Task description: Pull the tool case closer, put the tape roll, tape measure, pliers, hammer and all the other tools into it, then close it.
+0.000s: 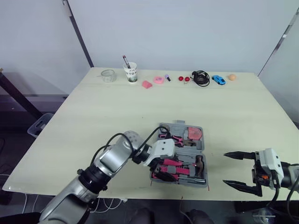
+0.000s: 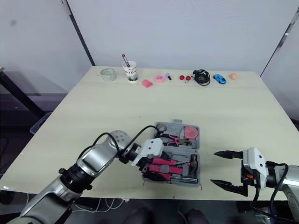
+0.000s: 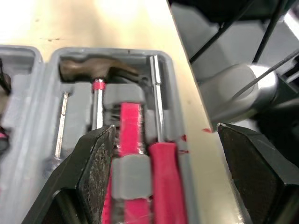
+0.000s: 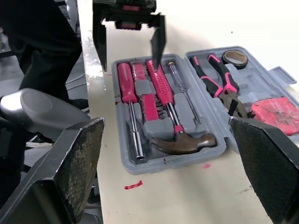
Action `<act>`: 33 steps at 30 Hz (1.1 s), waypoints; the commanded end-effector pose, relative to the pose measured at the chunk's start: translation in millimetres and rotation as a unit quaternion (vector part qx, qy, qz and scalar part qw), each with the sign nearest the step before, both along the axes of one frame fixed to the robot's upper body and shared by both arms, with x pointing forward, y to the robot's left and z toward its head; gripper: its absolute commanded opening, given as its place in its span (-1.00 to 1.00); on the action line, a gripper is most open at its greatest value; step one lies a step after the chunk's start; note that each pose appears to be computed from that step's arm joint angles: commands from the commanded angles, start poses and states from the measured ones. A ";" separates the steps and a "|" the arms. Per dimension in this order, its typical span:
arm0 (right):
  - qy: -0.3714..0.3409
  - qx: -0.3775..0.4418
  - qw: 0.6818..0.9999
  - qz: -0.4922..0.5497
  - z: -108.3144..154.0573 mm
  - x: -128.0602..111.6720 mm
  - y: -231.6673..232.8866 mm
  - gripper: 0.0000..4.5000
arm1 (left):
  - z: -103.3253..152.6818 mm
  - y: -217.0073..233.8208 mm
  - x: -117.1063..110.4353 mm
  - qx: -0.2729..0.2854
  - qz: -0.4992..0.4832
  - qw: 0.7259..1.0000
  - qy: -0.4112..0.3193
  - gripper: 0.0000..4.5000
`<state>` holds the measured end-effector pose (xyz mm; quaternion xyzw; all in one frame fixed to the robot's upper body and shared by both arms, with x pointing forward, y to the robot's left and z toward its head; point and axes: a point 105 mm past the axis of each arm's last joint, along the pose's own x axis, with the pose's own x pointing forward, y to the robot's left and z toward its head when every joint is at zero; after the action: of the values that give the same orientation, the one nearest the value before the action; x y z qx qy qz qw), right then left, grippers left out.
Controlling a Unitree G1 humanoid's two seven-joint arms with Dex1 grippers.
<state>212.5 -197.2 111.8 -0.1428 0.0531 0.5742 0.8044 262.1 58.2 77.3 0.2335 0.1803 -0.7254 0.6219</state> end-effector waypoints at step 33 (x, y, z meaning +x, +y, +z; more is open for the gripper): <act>-0.025 0.006 1.000 -0.014 1.1 -0.4 1.4 1.00 | -60.7 -2.3 -0.7 -0.025 -0.037 0.999 0.008 -0.96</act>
<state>212.2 -196.8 105.4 -0.1443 0.0492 0.5632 0.8121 267.5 49.8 31.6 0.2278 0.1264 -0.7572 0.5989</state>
